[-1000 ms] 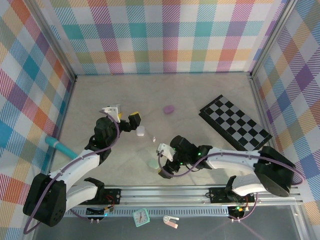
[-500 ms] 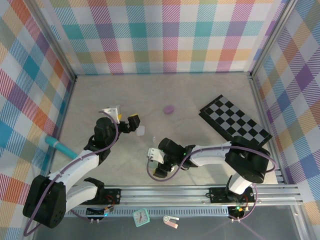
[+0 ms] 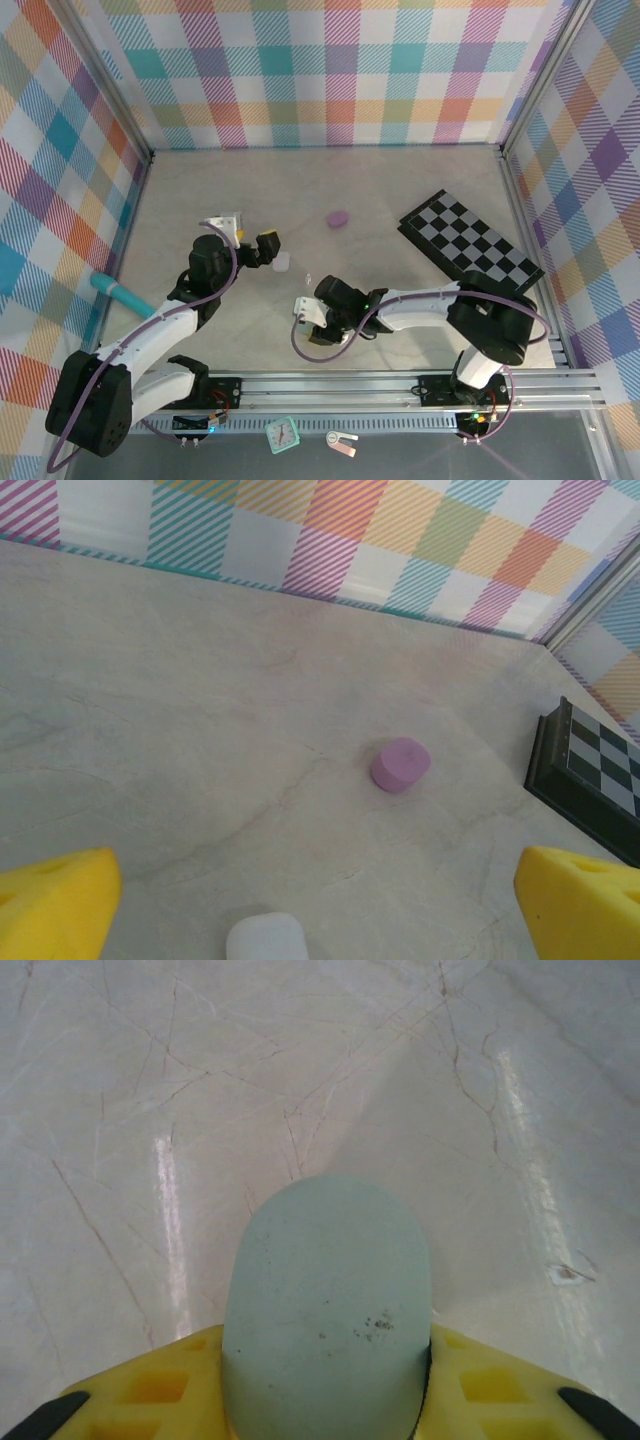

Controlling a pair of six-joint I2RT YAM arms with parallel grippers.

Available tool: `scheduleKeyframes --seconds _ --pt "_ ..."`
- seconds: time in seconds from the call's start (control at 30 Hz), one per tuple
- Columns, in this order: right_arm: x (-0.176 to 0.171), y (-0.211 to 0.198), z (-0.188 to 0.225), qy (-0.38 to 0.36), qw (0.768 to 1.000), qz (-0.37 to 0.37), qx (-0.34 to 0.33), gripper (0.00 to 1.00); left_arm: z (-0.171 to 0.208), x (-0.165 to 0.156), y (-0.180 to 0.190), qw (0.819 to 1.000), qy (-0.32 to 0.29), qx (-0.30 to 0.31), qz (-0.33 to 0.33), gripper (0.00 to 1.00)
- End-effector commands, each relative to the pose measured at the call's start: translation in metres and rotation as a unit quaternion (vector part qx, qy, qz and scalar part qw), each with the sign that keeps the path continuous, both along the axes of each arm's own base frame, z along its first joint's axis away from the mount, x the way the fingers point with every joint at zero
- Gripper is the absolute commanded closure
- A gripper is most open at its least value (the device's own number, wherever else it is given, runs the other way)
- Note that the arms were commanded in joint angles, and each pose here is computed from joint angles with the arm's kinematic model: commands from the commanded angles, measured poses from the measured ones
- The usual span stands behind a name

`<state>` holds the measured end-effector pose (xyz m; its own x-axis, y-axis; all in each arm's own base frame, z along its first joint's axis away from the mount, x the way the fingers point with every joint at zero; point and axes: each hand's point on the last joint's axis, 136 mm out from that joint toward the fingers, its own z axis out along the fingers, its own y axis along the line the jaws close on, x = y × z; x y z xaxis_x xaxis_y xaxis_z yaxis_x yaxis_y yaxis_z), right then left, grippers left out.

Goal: Insert wireless bluetooth earbuds into charging case

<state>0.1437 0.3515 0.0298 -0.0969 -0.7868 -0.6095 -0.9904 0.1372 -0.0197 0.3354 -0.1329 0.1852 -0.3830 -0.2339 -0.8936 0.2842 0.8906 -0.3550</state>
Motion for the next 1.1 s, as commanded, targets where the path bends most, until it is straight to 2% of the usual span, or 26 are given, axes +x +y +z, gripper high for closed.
scheduleKeyframes --seconds 0.0,0.17,0.27,0.4,0.5,0.6,0.77,0.9,1.07 --pt "0.006 -0.004 0.037 -0.026 0.999 -0.003 0.026 0.61 0.025 0.0 -0.007 0.999 -0.037 0.021 -0.035 0.0" --pt "0.025 -0.027 0.089 -0.045 0.997 -0.029 0.056 0.6 0.041 -0.017 -0.034 0.987 -0.089 0.041 -0.129 0.0" --pt "0.038 -0.045 0.121 -0.051 0.995 -0.043 0.077 0.61 0.056 -0.031 -0.056 0.969 -0.138 0.035 -0.2 0.0" --pt "0.053 -0.068 0.158 -0.072 0.993 -0.052 0.078 0.64 0.077 -0.045 -0.07 0.947 -0.198 0.038 -0.251 0.0" --pt "0.057 -0.08 0.181 -0.082 0.993 -0.045 0.072 0.64 0.087 -0.065 -0.086 0.921 -0.224 0.036 -0.315 0.0" --pt "0.054 -0.085 0.2 -0.07 0.994 -0.027 0.073 0.64 0.088 -0.087 -0.106 0.896 -0.228 0.031 -0.38 0.0" --pt "0.043 -0.08 0.225 -0.047 0.996 0.009 0.081 0.64 0.08 -0.112 -0.129 0.866 -0.211 0.047 -0.451 0.01" --pt "0.032 -0.069 0.241 -0.024 0.993 0.043 0.11 0.66 0.087 -0.132 -0.141 0.837 -0.22 0.031 -0.5 0.09" --pt "0.025 -0.06 0.249 0.005 0.99 0.067 0.124 0.67 0.09 -0.144 -0.15 0.82 -0.219 0.021 -0.529 0.18"
